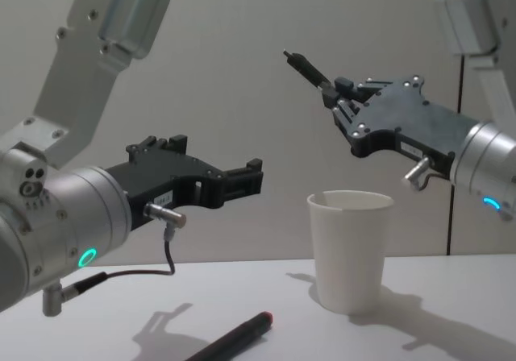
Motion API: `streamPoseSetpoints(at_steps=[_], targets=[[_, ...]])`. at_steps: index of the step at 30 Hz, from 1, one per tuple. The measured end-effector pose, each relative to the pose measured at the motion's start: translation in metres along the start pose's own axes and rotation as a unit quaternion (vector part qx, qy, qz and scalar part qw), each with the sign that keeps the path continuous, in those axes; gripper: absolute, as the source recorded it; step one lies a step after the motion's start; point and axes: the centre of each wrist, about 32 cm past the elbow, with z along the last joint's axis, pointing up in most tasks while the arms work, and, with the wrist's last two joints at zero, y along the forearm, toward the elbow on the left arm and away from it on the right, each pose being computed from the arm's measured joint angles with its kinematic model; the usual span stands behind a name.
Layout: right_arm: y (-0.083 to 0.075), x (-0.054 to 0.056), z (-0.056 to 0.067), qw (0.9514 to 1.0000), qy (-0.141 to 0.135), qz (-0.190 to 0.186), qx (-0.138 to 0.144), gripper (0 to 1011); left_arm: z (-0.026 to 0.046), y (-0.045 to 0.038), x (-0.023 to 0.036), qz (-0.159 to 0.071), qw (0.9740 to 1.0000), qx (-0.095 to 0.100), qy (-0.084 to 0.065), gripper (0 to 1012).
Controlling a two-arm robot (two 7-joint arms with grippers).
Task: Place the pen into the pen holder.
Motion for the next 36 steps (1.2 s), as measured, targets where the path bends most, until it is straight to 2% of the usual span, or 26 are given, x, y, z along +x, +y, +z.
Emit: streamPoseSetpoints(at_steps=[17,25,36], targets=[[0.002,-0.01,-0.024,0.9981,0.053,-0.017,0.024,133,0.0,0.0,0.0,0.0,1.0,0.0,0.0,1001],[0.008,-0.015,-0.031,0.9965,0.079,-0.013,0.026,132,0.0,0.0,0.0,0.0,1.0,0.0,0.0,1001],[0.014,-0.021,-0.039,0.9948,0.1,-0.006,0.021,133,0.0,0.0,0.0,0.0,1.0,0.0,0.0,1001]])
